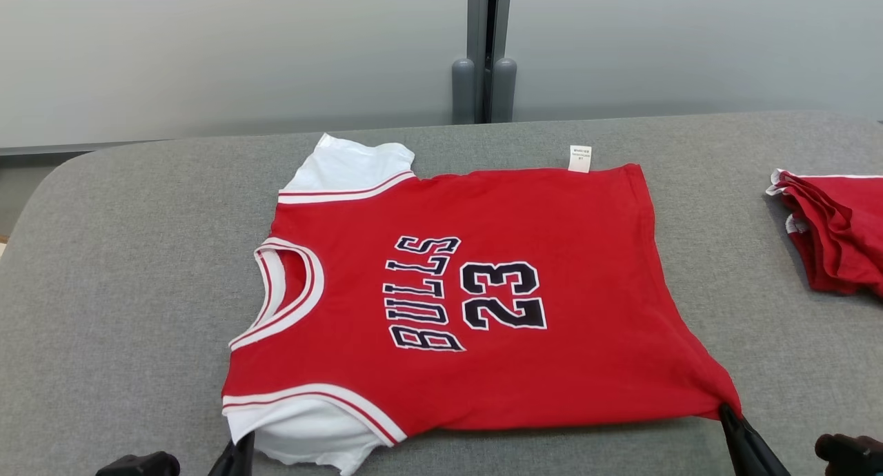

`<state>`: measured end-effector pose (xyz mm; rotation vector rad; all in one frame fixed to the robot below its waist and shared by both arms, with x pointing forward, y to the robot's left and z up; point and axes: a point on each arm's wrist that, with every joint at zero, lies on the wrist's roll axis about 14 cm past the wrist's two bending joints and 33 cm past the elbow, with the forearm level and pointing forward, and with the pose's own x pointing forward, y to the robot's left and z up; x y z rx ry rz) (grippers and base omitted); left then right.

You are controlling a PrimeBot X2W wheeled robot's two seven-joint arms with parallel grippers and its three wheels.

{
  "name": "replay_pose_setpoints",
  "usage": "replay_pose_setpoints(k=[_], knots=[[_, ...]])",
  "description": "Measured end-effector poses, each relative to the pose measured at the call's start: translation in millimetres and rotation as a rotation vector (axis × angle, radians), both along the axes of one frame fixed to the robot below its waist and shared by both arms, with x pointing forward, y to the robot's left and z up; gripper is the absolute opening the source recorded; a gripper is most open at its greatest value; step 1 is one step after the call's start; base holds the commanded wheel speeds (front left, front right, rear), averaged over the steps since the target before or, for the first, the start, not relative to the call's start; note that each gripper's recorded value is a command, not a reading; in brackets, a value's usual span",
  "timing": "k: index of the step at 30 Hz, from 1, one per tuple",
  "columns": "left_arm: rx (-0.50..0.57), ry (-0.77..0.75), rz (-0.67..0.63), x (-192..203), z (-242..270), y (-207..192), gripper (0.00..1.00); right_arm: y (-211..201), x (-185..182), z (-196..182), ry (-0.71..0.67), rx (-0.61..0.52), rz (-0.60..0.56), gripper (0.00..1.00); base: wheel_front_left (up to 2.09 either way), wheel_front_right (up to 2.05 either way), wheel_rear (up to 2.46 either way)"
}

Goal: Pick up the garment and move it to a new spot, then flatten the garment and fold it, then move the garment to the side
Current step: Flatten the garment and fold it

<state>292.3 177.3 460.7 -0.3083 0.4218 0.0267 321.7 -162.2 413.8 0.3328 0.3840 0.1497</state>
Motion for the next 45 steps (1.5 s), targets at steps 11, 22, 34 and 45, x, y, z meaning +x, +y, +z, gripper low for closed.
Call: replay_pose_setpoints(k=[11,22,34,45], knots=[[-0.056,0.073,0.018,-11,-10,-4,0.00,1,-12,2,0.046,0.005,-0.021,0.00,0.00,0.00,0.00],[-0.064,0.068,-0.029,19,-16,-9,0.00,4,9,9,0.041,-0.012,0.003,0.00,0.00,0.00,0.00],[-0.134,0.086,-0.103,97,-29,-12,0.00,0,76,2,0.068,-0.046,0.041,0.00,0.00,0.00,0.00],[-0.196,0.037,-0.063,140,-36,-8,1.00,7,115,14,-0.062,-0.033,0.038,1.00,0.00,0.00,0.00]])
